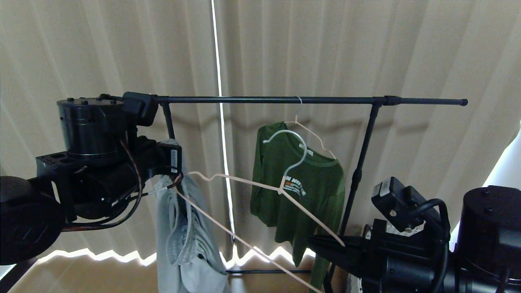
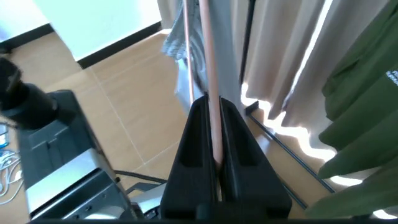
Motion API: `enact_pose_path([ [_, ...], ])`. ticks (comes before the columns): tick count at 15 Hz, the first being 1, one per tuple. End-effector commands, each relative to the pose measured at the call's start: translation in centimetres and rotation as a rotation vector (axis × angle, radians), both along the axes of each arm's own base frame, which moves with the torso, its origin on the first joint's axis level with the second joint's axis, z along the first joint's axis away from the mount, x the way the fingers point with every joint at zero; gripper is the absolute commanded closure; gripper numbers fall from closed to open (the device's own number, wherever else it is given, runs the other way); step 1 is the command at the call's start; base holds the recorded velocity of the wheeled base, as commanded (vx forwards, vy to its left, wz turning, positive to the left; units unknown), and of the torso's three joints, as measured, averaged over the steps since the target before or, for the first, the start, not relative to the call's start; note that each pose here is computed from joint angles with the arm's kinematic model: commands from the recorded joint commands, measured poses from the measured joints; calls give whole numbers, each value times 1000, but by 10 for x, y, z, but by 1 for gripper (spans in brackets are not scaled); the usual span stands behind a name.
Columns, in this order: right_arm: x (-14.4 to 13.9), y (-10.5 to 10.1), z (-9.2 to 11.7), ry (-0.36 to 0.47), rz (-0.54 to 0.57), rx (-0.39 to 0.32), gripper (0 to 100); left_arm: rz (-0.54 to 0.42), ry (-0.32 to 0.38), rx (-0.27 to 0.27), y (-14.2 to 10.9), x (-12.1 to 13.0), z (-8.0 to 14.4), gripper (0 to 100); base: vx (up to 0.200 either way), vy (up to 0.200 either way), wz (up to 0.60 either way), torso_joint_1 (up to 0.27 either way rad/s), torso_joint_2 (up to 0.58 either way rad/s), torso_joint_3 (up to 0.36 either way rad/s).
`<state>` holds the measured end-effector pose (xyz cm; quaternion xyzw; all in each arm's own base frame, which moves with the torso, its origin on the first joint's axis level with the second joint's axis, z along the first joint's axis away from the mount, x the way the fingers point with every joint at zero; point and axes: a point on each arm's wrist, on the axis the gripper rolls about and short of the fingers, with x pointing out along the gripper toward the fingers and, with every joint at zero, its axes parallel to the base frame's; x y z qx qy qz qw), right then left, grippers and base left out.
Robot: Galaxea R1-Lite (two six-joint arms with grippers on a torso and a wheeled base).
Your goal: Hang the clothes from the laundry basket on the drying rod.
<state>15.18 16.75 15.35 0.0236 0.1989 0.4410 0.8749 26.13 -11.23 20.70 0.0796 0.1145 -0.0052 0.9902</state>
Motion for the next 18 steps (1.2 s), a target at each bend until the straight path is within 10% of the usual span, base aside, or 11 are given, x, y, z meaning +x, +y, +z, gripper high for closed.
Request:
enact_pose_path([
  [1, 2, 1, -2, 4, -8, -7, 100, 11, -3, 4, 2, -3, 1, 100, 0, 0, 0, 0, 0, 0],
  [18, 51, 49, -16, 81, -102, 3, 100, -60, -43, 54, -3, -35, 13, 100, 0, 0, 0, 0, 0, 0],
])
